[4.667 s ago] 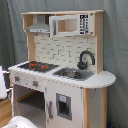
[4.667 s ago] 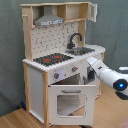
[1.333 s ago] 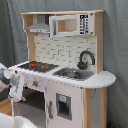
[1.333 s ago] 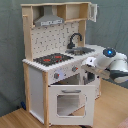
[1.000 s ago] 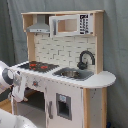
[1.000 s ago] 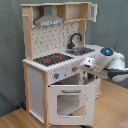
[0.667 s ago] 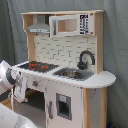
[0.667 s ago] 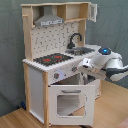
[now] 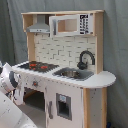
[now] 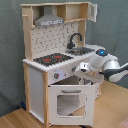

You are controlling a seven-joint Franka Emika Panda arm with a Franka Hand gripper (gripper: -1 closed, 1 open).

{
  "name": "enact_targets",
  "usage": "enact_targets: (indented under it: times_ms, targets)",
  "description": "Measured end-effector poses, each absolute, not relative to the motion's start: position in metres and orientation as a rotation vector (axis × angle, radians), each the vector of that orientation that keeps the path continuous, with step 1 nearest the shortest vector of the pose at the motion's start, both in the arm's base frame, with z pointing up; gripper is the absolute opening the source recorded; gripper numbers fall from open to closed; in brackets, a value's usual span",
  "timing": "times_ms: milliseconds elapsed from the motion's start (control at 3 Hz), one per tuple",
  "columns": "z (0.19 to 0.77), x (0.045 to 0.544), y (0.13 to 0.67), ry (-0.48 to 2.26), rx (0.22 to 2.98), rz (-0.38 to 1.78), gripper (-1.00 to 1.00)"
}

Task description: Play with the kitchen

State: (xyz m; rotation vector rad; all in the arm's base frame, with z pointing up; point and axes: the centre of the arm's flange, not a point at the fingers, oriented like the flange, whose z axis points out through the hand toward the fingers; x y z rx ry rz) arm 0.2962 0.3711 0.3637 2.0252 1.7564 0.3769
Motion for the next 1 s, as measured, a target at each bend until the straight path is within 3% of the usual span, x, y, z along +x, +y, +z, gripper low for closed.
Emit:
enact_targets:
  times_ms: [1000]
  targets:
    - [0.332, 0.312, 0.369, 1.928, 2.088, 0.33, 1.0]
